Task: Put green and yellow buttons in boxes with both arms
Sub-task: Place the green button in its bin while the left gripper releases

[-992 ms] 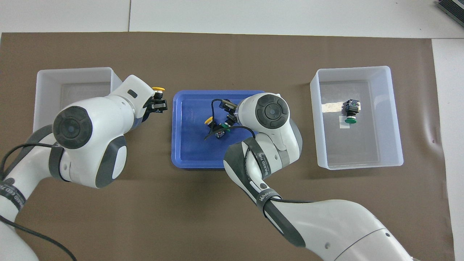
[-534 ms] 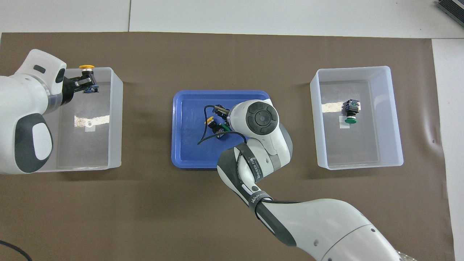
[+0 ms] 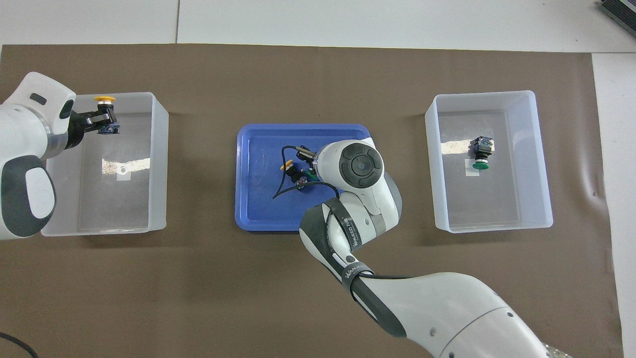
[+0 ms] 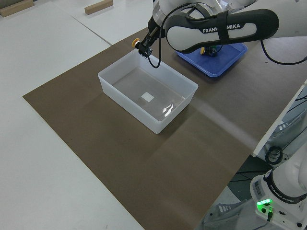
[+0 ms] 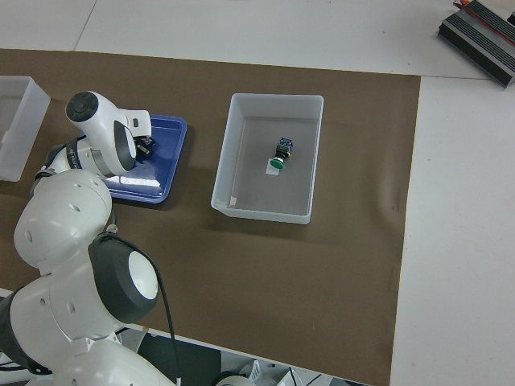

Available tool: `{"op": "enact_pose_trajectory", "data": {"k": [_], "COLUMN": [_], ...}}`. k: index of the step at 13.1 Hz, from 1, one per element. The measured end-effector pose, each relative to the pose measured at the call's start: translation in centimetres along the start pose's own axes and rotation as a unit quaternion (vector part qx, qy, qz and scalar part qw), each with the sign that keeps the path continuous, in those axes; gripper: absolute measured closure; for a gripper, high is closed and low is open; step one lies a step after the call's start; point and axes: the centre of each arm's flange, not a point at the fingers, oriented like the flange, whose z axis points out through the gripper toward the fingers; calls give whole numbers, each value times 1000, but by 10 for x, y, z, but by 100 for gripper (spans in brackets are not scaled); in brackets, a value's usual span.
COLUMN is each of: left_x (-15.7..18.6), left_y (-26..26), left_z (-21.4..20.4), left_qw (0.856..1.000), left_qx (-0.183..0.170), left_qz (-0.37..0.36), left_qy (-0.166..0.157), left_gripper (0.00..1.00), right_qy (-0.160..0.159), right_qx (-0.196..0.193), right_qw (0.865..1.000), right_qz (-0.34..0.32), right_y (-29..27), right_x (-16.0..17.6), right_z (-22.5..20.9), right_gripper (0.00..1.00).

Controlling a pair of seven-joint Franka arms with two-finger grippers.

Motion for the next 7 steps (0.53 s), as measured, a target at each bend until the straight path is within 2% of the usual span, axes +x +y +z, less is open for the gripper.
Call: {"op": "enact_pose_trajectory", "data": {"k": [2,3,7], "left_x": [-3,-5,-16], "left_y": [-8,-16,-29], "left_z": [5,8,22], "left_qw": [1000,1000,998], "left_qx": [4,8,13], "left_qz": [8,18,43], "left_qy": [-10,-15,-33], "left_gripper": [60,60,60], "right_qy": [-4,-2,-2], "right_qx": [-5,-3,-6], "right_qw": [1000,1000,1000], "right_qz": [7,14,12], "right_y": [-2,-3,35], "right_x": [13,26,88], "right_z": [-15,-37,-153], "right_gripper": [54,54,54]}}
